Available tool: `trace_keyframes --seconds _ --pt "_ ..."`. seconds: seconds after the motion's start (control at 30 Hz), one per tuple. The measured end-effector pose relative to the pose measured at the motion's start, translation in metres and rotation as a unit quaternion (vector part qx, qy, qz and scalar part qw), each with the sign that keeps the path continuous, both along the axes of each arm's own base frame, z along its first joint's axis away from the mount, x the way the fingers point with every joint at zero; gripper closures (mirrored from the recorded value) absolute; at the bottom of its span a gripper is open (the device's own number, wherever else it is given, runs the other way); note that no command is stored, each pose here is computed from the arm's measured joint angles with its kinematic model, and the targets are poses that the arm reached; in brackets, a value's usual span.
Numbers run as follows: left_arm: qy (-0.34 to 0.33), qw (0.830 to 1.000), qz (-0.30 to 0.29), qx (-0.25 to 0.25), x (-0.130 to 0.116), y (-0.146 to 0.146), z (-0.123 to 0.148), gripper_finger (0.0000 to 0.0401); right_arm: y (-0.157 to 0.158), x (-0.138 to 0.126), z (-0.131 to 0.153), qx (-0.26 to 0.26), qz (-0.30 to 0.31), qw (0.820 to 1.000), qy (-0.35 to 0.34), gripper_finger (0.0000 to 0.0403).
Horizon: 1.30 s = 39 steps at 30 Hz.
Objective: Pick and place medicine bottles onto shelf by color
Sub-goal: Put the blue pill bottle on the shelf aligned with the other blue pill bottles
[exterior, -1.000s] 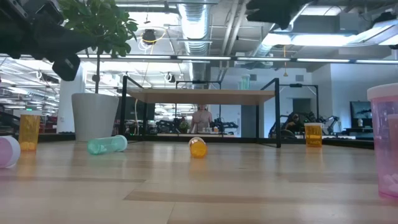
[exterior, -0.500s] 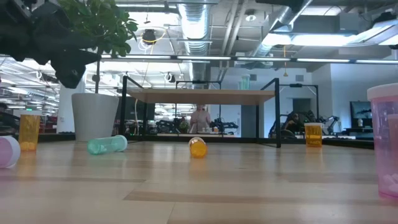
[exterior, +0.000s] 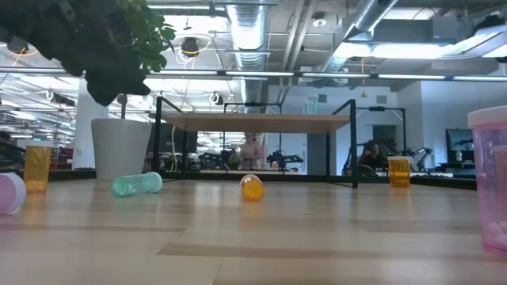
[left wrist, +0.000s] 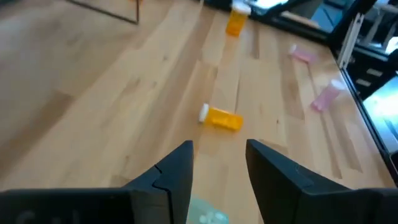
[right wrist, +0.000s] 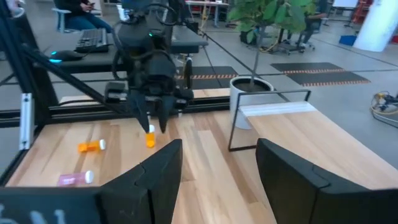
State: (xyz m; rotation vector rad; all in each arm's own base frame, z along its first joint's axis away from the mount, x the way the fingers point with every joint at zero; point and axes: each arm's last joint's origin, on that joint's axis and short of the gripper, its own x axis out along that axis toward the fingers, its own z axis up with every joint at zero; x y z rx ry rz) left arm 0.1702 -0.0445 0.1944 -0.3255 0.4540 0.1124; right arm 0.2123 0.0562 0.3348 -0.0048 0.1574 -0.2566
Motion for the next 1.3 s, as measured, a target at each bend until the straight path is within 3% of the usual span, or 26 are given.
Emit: trace_keyframes --seconds 0.17,0.43,0.57,0.8,1.03,1.3 --pt "0.062 0.997 -0.001 -0.04 0.013 -0.006 -0.018 0.025 0.005 -0.001 0.0 -0.001 0.011 1.0 0.001 0.0173" --pt "0.131 0.989 0.016 -0.067 0.035 -0.014 -0.035 0.0146 0.005 -0.002 0.0 -0.015 0.014 1.0 0.005 0.0173" --pt "0.182 0.98 0.035 -0.07 0.048 -0.018 -0.045 0.0114 0.005 -0.002 0.0 -0.017 0.014 1.0 0.005 0.0173" --pt "0.308 0.946 0.097 -0.032 0.066 -0.022 -0.055 0.0108 0.005 -0.002 0.0 -0.019 0.014 1.0 0.006 0.0173" --pt "0.336 0.938 0.085 -0.03 0.085 -0.029 -0.064 0.0108 0.005 -0.002 0.0 -0.018 0.014 1.0 0.006 0.0173" --pt "0.351 0.933 0.076 -0.014 0.082 -0.028 -0.064 0.0138 0.005 -0.002 0.0 -0.018 0.014 1.0 0.006 0.0173"
